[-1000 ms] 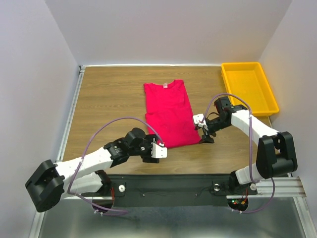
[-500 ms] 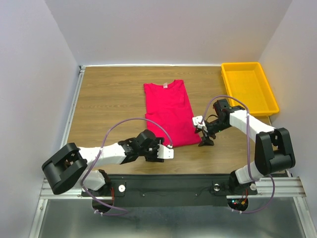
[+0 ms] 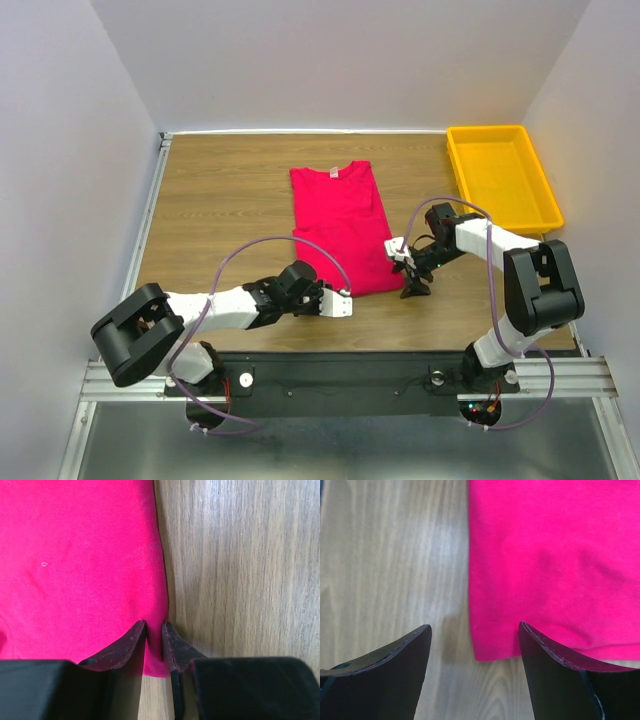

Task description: Fold and stack the t-shirts

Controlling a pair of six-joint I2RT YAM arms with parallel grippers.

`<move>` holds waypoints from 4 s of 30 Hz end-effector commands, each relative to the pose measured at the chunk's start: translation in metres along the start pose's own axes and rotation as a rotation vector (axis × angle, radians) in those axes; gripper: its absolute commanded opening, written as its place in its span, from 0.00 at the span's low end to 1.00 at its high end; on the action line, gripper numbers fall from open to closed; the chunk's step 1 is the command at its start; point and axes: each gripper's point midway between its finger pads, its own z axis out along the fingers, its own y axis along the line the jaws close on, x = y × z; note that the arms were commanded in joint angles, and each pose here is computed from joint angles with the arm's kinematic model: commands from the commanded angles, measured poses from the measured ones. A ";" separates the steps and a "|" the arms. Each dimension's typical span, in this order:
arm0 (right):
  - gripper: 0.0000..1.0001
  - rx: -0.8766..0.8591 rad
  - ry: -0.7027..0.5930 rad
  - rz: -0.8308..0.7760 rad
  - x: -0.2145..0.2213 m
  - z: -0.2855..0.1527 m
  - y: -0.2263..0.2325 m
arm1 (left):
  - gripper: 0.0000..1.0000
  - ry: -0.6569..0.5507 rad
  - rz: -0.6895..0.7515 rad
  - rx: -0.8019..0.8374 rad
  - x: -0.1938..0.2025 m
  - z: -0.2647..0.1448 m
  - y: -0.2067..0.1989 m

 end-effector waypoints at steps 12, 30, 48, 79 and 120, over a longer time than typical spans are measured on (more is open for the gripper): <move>0.70 0.106 0.132 -0.087 0.034 0.010 -0.017 | 0.06 -0.051 0.020 -0.026 -0.015 -0.002 0.009; 0.01 0.245 0.087 -0.109 0.003 -0.010 -0.033 | 0.00 -0.100 0.023 -0.071 -0.026 -0.017 0.017; 0.01 0.394 -0.150 0.138 -0.112 -0.077 -0.112 | 0.00 -0.160 -0.001 -0.339 -0.036 -0.068 0.140; 0.01 0.582 -0.229 0.389 -0.109 -0.113 -0.257 | 0.00 -0.081 0.013 -0.553 -0.010 -0.040 0.314; 0.01 0.807 -0.265 0.536 -0.072 -0.113 -0.346 | 0.00 0.020 -0.054 -0.716 0.039 0.003 0.381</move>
